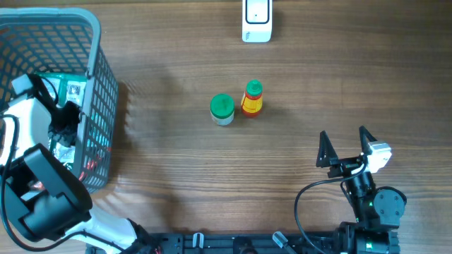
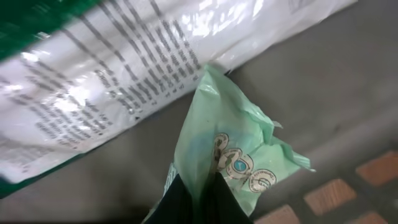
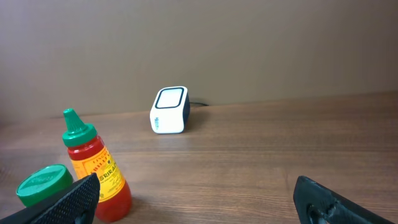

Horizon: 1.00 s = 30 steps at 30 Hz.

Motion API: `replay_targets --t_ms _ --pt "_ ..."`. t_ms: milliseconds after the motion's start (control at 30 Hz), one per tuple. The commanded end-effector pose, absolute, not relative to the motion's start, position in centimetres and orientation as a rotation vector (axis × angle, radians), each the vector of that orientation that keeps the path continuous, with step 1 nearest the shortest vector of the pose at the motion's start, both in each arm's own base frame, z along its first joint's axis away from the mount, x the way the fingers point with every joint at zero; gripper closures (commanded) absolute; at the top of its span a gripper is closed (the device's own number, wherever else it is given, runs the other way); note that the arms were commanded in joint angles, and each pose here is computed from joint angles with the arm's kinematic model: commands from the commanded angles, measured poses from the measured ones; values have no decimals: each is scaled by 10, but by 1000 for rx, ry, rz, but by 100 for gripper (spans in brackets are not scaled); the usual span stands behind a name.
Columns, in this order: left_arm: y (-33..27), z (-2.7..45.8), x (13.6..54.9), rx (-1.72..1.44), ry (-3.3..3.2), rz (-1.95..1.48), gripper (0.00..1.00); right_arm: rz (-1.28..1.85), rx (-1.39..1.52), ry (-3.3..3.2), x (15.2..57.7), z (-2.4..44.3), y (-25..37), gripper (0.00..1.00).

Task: Scan the item barcode
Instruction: 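Return the left gripper to the basket and grasp the green snack bag, then lay the green snack bag on the table beside the jar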

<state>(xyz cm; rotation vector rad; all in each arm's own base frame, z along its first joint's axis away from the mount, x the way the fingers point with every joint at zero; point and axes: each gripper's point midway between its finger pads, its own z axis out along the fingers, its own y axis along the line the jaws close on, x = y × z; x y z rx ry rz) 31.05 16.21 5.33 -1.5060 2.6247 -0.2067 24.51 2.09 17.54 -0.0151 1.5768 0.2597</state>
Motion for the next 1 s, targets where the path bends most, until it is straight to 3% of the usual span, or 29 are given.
replay_targets --t_ms 0,267,533,667,967 --pt "178 112 337 -1426 2496 -192 96 251 -5 1572 245 176 19 0" --pt "178 247 347 -1209 2179 -191 96 251 -5 1572 245 176 19 0" --pt "91 385 329 -768 1899 -552 96 251 -5 1572 245 176 19 0" --pt "45 397 320 -639 1932 -632 96 251 -5 1573 245 176 19 0" --pt "-54 347 315 -456 2250 -823 96 251 -6 1572 245 176 19 0"
